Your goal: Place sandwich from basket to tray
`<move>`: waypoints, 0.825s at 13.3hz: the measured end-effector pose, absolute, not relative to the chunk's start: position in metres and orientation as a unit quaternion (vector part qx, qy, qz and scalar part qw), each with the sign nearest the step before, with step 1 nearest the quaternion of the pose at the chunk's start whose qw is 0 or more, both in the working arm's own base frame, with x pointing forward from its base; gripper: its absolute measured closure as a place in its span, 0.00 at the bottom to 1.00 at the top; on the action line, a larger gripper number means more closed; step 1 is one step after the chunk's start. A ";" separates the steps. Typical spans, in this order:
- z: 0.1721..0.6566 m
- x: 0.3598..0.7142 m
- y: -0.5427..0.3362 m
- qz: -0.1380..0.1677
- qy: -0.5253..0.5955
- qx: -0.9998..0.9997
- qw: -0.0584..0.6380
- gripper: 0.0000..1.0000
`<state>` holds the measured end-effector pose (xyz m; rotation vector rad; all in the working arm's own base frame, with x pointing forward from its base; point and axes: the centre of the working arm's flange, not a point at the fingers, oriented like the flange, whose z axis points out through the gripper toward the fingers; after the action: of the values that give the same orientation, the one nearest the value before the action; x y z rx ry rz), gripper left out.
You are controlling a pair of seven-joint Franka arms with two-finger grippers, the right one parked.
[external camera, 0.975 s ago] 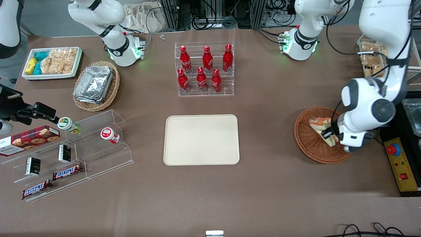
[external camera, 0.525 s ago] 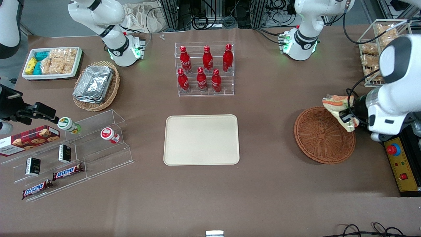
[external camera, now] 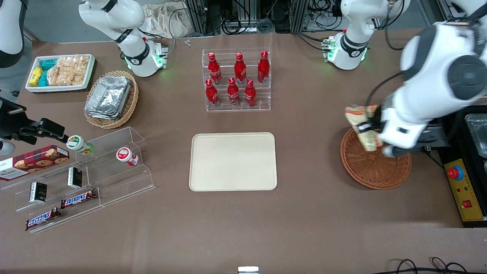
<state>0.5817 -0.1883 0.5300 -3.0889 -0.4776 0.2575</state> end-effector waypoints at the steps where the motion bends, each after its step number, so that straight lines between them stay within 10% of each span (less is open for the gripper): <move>1: 0.522 0.578 -0.216 0.081 -0.130 -0.988 -0.003 0.84; 11: 0.344 0.546 -0.431 0.061 0.029 -0.997 -0.042 0.85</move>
<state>0.5461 -0.4312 0.3437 -3.2179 0.0947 0.1977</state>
